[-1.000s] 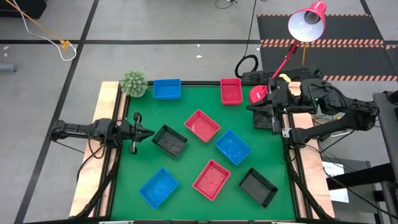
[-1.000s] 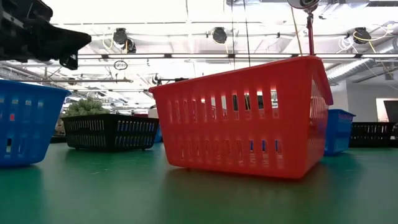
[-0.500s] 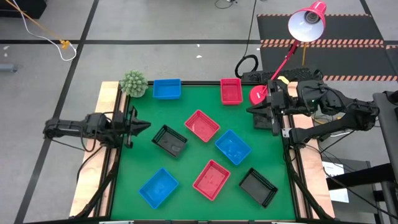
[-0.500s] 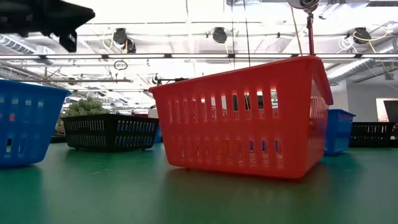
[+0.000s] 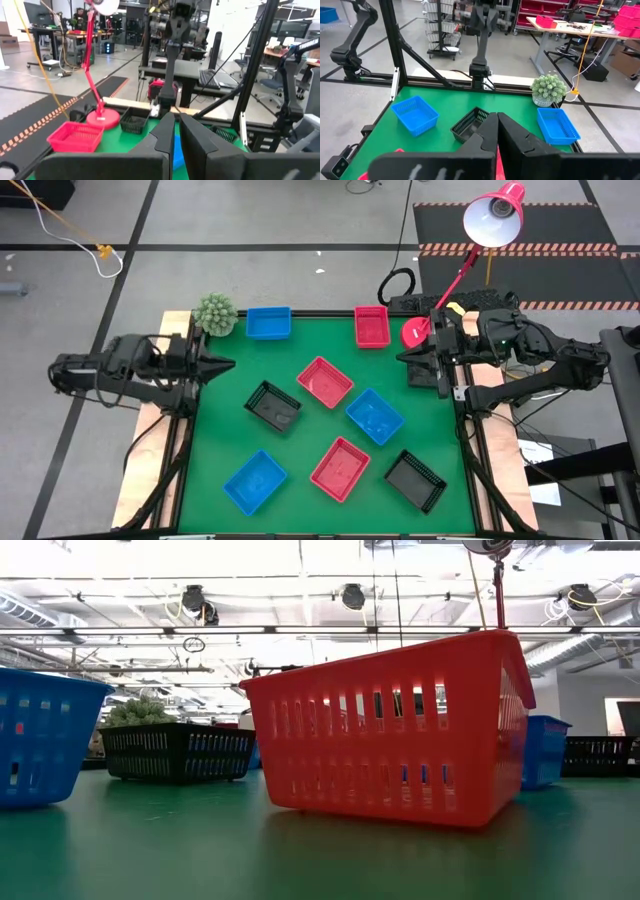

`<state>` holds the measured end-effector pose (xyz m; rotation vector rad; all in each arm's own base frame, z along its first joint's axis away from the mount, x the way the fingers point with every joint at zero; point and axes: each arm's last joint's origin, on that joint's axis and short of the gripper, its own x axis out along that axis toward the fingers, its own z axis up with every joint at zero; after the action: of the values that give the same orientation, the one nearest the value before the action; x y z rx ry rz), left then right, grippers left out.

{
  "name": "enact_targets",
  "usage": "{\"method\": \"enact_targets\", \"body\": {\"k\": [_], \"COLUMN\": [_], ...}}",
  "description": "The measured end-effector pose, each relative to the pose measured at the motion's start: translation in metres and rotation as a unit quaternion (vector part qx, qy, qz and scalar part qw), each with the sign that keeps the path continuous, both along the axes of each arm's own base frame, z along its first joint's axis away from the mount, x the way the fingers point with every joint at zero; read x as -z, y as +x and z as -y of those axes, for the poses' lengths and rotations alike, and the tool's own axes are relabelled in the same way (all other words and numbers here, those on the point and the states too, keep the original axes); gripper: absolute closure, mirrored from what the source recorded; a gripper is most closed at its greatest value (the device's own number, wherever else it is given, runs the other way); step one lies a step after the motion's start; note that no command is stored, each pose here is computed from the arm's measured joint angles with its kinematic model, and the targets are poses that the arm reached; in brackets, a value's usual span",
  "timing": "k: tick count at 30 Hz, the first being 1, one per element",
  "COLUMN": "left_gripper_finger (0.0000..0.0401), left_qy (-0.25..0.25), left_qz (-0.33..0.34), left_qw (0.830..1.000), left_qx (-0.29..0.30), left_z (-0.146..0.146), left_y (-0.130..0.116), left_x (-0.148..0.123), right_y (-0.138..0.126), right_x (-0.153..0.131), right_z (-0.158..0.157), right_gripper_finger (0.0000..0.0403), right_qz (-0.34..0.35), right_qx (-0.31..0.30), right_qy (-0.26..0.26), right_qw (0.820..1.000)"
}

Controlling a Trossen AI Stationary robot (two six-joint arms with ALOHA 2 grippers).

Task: Stack baskets by color
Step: Stack the bottom black bin on top of the right black bin

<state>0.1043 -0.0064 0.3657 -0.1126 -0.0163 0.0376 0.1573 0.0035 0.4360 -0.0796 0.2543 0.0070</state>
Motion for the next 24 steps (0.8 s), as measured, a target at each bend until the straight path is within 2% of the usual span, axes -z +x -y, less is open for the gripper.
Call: {"method": "enact_targets", "body": {"k": [7, 18, 24], "left_gripper_finger": [0.0371, 0.0371, 0.0371], "left_qy": [0.012, 0.025, 0.027], "left_qz": [-0.033, -0.094, -0.118], "left_qw": [0.999, 0.995, 0.993], "left_qx": [0.001, 0.002, 0.0], "left_z": [0.001, 0.005, 0.006], "left_y": [0.013, 0.045, 0.065], "left_x": [-0.044, -0.09, -0.102], "right_y": [0.0, 0.0, 0.0], "right_x": [0.0, 0.0, -0.002], "right_z": [0.0, 0.0, 0.0], "right_gripper_finger": [0.0403, 0.0403, 0.0403], "right_qz": [0.0, 0.001, 0.008], "right_qx": [0.0, 0.0, 0.009], "right_qy": [0.0, 0.001, 0.052], "right_qw": [1.0, 1.0, 0.999]}}
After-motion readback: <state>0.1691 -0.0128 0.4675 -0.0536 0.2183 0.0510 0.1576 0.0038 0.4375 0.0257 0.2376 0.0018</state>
